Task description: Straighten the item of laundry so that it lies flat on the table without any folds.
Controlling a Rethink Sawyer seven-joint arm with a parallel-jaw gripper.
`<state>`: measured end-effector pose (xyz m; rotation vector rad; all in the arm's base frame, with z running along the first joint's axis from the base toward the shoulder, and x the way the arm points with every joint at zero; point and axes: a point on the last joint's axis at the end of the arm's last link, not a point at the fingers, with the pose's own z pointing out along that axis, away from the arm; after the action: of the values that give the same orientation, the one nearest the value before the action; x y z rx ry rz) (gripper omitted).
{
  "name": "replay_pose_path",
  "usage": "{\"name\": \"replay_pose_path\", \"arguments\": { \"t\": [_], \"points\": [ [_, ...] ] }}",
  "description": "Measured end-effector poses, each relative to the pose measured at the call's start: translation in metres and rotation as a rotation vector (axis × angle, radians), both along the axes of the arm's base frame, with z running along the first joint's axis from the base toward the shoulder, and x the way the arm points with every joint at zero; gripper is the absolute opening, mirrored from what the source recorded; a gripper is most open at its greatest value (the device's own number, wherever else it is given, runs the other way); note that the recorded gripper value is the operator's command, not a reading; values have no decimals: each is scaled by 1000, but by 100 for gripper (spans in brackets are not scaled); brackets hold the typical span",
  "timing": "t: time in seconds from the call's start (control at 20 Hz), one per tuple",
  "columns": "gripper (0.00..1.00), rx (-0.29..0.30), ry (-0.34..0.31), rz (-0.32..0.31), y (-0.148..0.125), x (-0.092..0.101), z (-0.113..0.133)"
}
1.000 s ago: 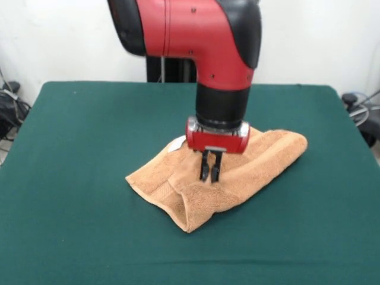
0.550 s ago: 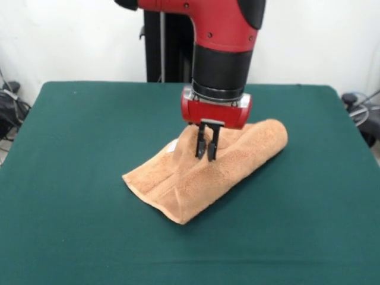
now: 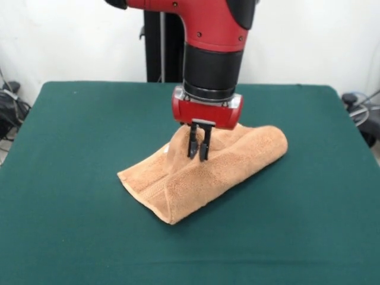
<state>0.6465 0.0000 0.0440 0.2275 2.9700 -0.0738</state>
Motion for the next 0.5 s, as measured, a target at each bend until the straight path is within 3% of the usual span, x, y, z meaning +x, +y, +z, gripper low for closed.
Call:
{"name": "replay_pose_path", "arguments": {
  "t": [0.35, 0.5],
  "points": [
    [0, -10, 7, 32, 19, -2, -24],
    [0, -15, -19, 59, 41, 5, -42]
  ]
}}
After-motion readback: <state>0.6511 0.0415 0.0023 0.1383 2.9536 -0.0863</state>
